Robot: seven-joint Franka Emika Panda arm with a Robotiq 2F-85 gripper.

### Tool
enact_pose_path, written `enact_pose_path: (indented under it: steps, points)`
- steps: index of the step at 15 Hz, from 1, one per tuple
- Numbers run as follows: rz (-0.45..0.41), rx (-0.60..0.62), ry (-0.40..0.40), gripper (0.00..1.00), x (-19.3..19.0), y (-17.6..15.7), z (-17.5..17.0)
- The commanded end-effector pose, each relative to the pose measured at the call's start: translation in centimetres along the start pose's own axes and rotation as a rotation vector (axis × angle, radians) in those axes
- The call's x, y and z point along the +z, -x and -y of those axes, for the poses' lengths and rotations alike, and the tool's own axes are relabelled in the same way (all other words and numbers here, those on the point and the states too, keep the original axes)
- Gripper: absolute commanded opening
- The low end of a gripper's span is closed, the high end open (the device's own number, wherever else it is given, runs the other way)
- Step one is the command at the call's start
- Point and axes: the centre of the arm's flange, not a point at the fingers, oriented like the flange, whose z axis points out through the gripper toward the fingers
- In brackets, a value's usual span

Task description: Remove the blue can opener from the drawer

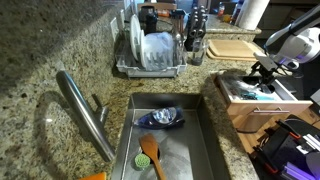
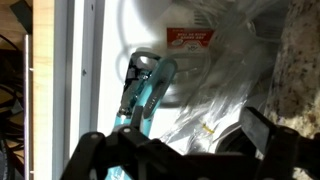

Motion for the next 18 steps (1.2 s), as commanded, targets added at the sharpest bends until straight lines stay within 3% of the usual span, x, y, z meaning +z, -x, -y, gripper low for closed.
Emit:
enact_pose_path:
  steps: [1,4,6,7,8,13,17,18]
  points:
    - [-0.011,0.002,-0.001,1.00,0.3,-0.2,0.0]
    - [-0.021,0.002,-0.001,1.00,0.7,-0.4,-0.1]
    - [-0.099,-0.003,0.069,1.00,1.9,-1.2,-0.3]
    - [-0.160,0.007,0.067,1.00,2.5,-2.2,-0.5]
    - [-0.081,-0.005,0.042,1.00,1.6,-1.3,-0.5]
    - [-0.141,0.004,0.065,1.00,3.2,-2.6,-1.1]
    - [-0.058,0.042,0.350,1.00,6.4,-1.9,-3.3]
    - [-0.064,0.025,0.261,1.00,5.1,-1.8,-3.2]
